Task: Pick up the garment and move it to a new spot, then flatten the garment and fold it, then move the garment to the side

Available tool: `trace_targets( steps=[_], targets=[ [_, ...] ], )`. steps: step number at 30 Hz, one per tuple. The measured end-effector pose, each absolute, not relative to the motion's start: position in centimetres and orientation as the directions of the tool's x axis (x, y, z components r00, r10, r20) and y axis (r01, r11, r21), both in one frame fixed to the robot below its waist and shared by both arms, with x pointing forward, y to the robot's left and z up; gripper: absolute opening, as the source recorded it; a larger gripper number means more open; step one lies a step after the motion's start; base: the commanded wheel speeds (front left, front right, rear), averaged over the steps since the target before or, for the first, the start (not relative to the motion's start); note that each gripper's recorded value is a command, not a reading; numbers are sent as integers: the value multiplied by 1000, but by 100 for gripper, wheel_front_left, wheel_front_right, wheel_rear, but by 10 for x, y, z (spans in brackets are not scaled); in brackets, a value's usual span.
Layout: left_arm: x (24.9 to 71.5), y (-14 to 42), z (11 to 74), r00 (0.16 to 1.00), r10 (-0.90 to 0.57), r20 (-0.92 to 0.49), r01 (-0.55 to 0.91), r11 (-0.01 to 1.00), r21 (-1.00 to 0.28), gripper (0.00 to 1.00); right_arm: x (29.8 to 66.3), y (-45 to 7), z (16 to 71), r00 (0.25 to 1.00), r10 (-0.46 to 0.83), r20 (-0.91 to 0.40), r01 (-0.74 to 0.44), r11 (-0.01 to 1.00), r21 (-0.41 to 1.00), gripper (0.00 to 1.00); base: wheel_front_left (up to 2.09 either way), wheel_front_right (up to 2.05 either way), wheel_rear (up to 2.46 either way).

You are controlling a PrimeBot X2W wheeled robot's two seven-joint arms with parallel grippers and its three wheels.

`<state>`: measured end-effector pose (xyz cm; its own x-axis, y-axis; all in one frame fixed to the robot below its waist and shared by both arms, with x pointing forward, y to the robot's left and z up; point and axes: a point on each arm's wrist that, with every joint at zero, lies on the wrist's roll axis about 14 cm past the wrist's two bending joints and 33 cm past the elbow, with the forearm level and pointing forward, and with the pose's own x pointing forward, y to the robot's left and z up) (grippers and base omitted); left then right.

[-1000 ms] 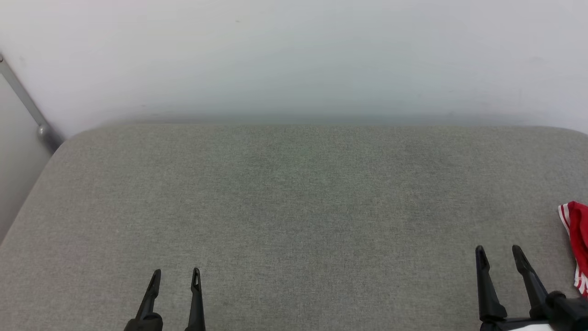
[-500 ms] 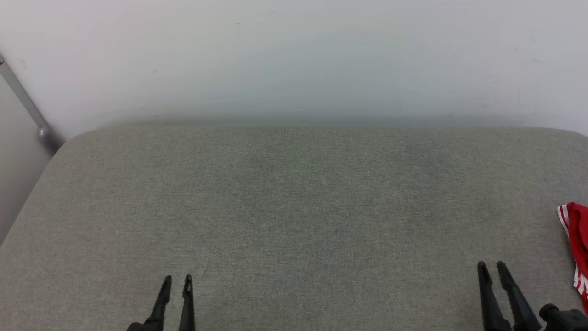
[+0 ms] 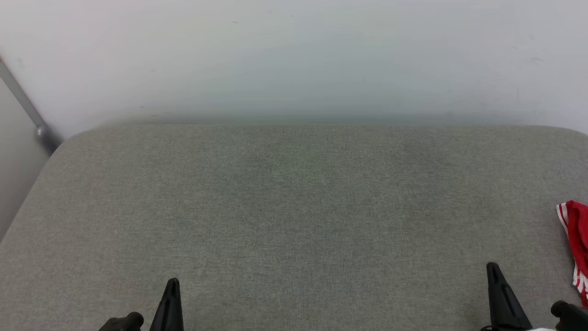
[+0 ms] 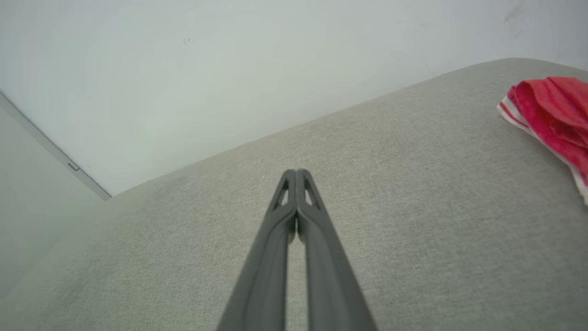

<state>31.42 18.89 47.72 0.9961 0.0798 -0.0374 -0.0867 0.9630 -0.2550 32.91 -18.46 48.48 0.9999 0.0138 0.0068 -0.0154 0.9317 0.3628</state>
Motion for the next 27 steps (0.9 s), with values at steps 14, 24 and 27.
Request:
trace_targets(
  steps=[14, 24, 27],
  targets=[
    [327, 195, 475, 993, 87, -75, -113, 868, -484, 0, 341, -190, 487, 1000, -15, -8, 17, 825, 565, 0, 0, 0, 0],
    [336, 198, 477, 993, 83, -84, -117, 783, -610, 0, 347, -192, 486, 999, -26, -25, 36, 736, 676, 0, 0, 0, 0],
    [337, 199, 475, 992, 83, -98, -127, 755, -643, 0, 349, -193, 486, 999, -28, -27, 39, 709, 704, 0, 0, 0, 0]
  ],
)
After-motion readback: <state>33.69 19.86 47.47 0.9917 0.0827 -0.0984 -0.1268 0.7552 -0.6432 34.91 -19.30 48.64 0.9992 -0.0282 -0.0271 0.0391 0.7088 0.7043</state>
